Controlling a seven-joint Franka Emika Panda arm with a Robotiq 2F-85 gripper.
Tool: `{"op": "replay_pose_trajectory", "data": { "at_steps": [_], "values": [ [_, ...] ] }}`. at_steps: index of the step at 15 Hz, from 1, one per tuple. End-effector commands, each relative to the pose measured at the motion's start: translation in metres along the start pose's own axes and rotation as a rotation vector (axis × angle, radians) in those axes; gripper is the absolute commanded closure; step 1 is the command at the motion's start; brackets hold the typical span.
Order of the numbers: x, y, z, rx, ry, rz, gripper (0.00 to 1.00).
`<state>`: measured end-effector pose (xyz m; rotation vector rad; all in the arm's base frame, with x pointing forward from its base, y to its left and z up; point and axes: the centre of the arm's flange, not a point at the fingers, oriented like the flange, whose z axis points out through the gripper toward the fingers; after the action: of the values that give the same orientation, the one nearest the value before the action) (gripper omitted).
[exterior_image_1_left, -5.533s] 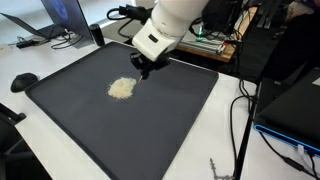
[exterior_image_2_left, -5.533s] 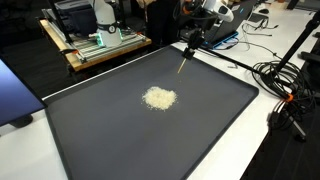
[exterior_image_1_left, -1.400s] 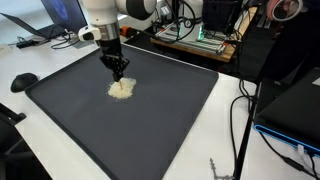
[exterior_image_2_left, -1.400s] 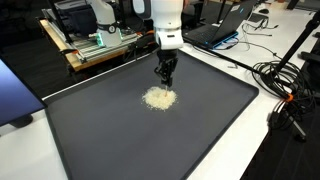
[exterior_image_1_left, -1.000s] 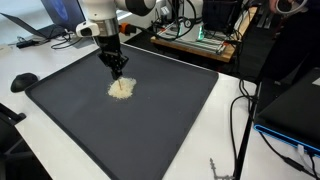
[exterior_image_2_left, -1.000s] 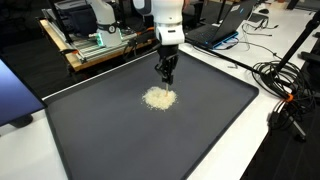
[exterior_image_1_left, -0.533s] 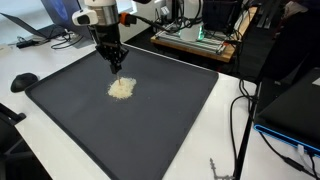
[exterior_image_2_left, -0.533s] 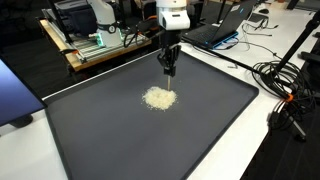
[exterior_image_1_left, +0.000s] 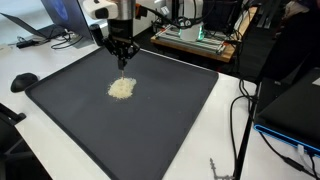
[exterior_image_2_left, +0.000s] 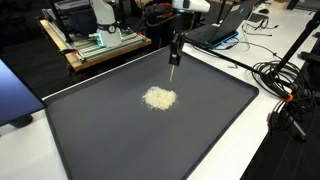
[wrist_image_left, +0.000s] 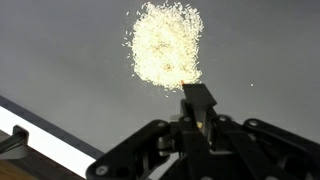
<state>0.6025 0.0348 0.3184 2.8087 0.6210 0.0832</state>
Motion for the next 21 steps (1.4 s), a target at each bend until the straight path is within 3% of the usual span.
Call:
{"op": "replay_pose_trajectory", "data": {
  "at_steps": [1,10,14,17,21],
  "values": [
    [0.012,-0.036,-0.003,-0.104,-0.071,-0.123,0.97],
    [0.056,-0.124,0.018,-0.330,-0.192,-0.486,0.97],
    [0.080,-0.150,0.030,-0.390,-0.241,-0.576,0.97],
    [0.095,-0.161,0.039,-0.411,-0.285,-0.606,0.97],
    [0.110,-0.165,0.049,-0.359,-0.328,-0.607,0.97]
  ]
}}
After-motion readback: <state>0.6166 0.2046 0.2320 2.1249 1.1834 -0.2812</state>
